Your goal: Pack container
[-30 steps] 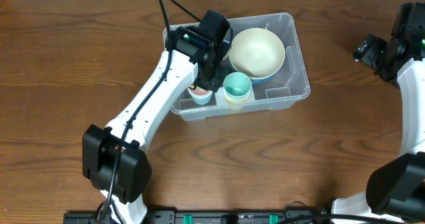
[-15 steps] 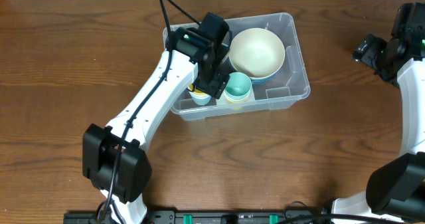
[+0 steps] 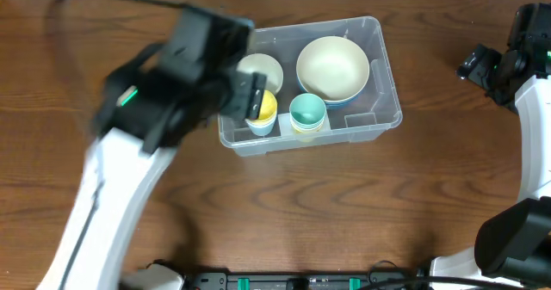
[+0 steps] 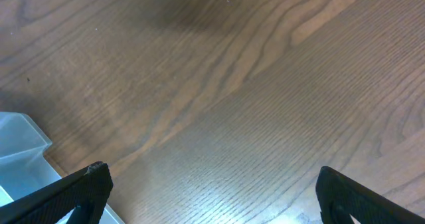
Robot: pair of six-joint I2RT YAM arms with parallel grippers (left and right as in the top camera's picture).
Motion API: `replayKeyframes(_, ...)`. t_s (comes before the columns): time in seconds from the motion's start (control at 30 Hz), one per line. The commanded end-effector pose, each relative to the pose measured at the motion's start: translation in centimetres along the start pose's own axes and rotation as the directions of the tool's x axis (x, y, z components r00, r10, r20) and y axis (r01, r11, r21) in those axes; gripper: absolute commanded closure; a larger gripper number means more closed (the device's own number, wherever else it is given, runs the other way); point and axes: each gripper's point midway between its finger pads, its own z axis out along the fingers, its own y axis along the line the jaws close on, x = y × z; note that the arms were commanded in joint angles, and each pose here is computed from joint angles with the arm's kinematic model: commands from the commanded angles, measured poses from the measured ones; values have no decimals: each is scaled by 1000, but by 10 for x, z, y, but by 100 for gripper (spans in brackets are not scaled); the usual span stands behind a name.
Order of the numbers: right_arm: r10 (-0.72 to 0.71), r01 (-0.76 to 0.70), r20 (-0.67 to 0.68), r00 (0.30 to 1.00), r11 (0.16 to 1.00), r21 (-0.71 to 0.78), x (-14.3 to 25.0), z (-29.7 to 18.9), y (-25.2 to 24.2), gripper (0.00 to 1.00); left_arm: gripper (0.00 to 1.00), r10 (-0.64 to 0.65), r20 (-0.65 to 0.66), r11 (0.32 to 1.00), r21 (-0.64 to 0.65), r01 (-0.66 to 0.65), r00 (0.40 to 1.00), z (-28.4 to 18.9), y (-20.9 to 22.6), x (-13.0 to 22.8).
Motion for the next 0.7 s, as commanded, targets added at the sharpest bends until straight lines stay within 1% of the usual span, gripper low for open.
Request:
replayKeyframes(0.0, 19, -19, 4, 1000, 1000, 5, -2, -1, -2, 1, 2, -36, 86, 999, 4, 36, 996, -42, 2, 5)
replayKeyframes(0.07, 18, -19, 4, 1000, 1000, 5, -2, -1, -2, 1, 2, -42, 121, 999, 32, 38, 992, -62, -1, 11)
replayKeyframes(0.23, 18, -18, 4, 1000, 1000, 5, -2, -1, -2, 1, 2, -43, 228, 998, 51, 32, 973, -103, 0, 18)
replayKeyframes(0.3, 19, -19, 4, 1000, 1000, 5, -2, -1, -2, 1, 2, -12, 211, 1000, 10, 10, 977, -113, 8, 34)
replayKeyframes(0.37, 19, -19, 4, 1000, 1000, 5, -2, -1, -2, 1, 2, -11, 190, 1000, 3, 11, 982, -120, 11, 50)
replayKeyframes(0.43, 19, -19, 4, 1000, 1000, 5, -2, -1, -2, 1, 2, 43, 164, 999, -18, -41, 986, -129, 15, 68)
replayKeyframes(0.5, 19, -19, 4, 1000, 1000, 5, -2, -1, -2, 1, 2, 52, 144, 998, -30, -48, 988, -139, 19, 87)
replayKeyframes(0.53, 18, -18, 4, 1000, 1000, 5, -2, -1, -2, 1, 2, 41, 145, 999, -39, -35, 989, -144, 22, 93)
replayKeyframes(0.6, 19, -19, 4, 1000, 1000, 5, -2, -1, -2, 1, 2, -21, 183, 997, -65, 33, 983, -157, 30, 102)
replayKeyframes(0.67, 19, -19, 4, 1000, 1000, 5, -2, -1, -2, 1, 2, -64, 239, 993, -82, 86, 969, -172, 38, 109)
